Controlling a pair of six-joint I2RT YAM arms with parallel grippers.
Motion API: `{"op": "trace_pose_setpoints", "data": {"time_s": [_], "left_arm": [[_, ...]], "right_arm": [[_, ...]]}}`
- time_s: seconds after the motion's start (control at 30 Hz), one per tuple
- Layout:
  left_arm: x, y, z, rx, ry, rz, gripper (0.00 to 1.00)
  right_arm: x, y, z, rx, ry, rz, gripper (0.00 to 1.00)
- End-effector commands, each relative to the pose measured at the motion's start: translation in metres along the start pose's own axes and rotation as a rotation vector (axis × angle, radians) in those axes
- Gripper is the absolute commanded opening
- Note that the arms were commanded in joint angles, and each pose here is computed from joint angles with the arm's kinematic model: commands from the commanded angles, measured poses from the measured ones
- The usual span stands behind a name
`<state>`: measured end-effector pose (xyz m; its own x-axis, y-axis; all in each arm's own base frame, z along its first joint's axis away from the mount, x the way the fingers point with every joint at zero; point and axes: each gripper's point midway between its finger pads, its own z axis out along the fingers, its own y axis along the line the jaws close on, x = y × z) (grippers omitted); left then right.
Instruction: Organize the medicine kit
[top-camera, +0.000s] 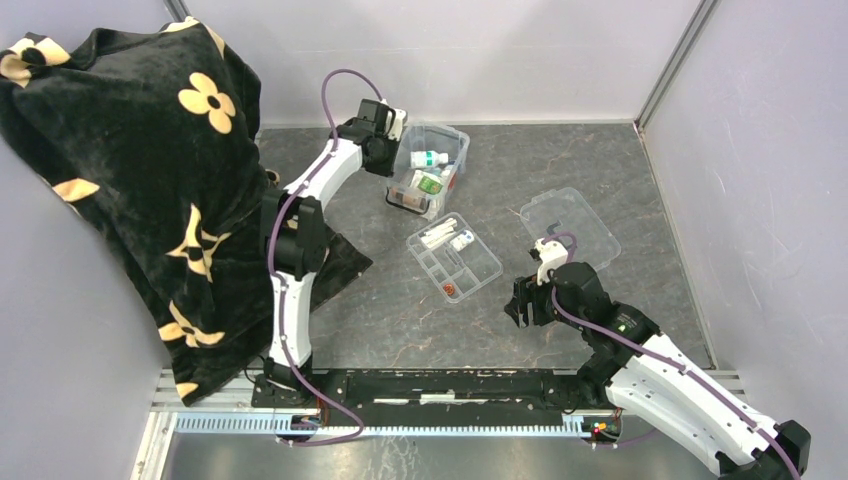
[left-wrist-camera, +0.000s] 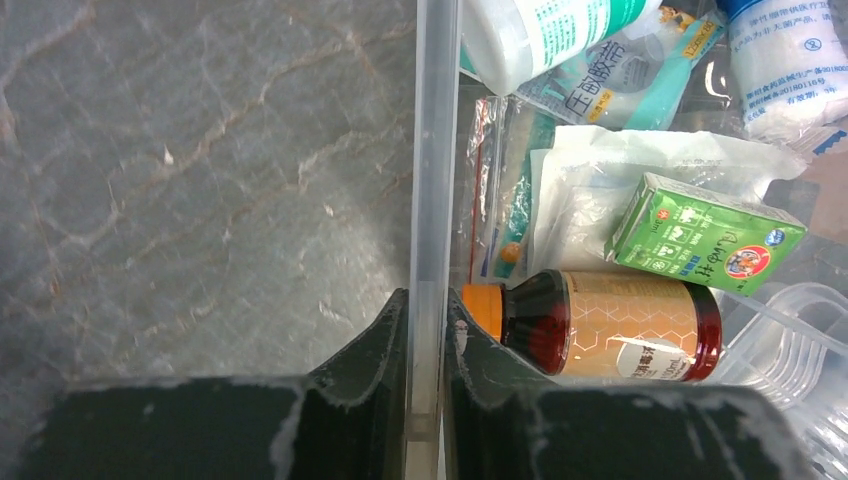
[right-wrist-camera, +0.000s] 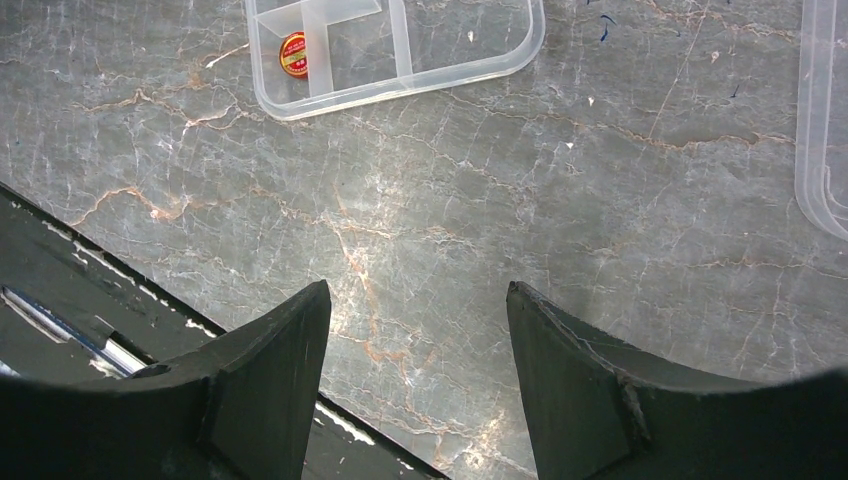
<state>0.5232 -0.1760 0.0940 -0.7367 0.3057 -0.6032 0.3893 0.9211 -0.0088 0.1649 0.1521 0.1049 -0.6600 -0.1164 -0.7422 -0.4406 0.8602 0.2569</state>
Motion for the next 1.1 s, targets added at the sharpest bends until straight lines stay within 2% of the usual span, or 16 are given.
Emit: {"op": "trace_pose_setpoints", "data": {"time_s": [0.0, 0.23, 0.67, 0.8, 1.07], "left_arm": [[-0.006, 0.004, -0.039, -0.058, -0.047, -0.129, 0.12], [0.031, 0.005, -0.057, -0.142, 0.011, -0.189, 0.07], [0.110, -0.058, -0.073, -0.114, 0.154, -0.196, 0.06], [0.128, -0.079, -0.086, -0.096, 0.164, -0.228, 0.06], [0.148, -0.133, -0.106, -0.036, 0.154, -0.249, 0.23]], "right_arm": [[-0.001, -0.001, -0.001, 0.002, -0.010, 0.009, 0.72], [-0.001, -0.001, 0.000, 0.003, -0.015, 0.005, 0.72], [-0.020, -0.002, -0.001, 0.033, -0.034, -0.018, 0.72], [-0.021, -0.004, 0.002, 0.047, -0.031, -0.015, 0.72], [-0.006, 0.002, 0.019, 0.010, 0.020, 0.016, 0.68]]}}
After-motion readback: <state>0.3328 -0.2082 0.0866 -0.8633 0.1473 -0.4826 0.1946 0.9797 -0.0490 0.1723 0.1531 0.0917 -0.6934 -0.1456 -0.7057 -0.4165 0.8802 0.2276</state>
